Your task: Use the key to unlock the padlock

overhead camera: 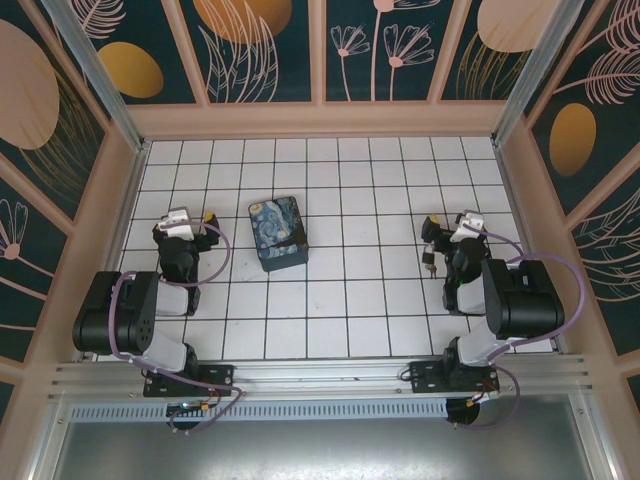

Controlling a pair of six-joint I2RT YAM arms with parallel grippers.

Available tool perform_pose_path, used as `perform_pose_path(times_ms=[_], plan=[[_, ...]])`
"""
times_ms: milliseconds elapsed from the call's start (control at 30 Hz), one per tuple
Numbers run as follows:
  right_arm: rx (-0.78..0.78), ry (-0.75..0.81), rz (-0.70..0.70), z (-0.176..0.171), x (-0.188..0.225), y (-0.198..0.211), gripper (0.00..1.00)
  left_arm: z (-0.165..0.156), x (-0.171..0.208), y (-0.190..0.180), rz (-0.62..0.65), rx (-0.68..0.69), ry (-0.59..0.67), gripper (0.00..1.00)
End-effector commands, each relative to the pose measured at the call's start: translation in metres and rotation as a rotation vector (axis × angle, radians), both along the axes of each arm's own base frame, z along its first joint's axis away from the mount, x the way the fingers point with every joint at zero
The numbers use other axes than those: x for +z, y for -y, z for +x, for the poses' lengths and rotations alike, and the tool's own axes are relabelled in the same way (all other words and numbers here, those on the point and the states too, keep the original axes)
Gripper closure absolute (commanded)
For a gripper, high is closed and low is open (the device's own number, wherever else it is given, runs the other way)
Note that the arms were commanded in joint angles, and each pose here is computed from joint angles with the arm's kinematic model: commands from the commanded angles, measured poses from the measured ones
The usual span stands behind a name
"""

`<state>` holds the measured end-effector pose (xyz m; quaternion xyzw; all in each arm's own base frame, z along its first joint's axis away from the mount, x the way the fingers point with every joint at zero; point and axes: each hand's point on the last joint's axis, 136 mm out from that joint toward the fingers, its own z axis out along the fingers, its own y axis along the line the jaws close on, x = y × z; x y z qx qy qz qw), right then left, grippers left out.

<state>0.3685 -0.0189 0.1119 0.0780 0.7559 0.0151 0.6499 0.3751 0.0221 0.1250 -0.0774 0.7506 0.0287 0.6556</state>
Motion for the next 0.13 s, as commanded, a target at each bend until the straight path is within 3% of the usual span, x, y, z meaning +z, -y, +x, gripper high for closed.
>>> perform_pose_path(times_ms=[0,100], plan=[[-0.001,0.059,-0.002,0.0039,0.0157,0.0012,0.01,0.0041,0.0094,0.002,0.002,-0.015,0.035,0.01],[0.0,0.057,-0.002,0.0041,0.0154,0.0011,0.01,0.0019,0.0107,0.0018,0.002,-0.015,0.043,0.01]])
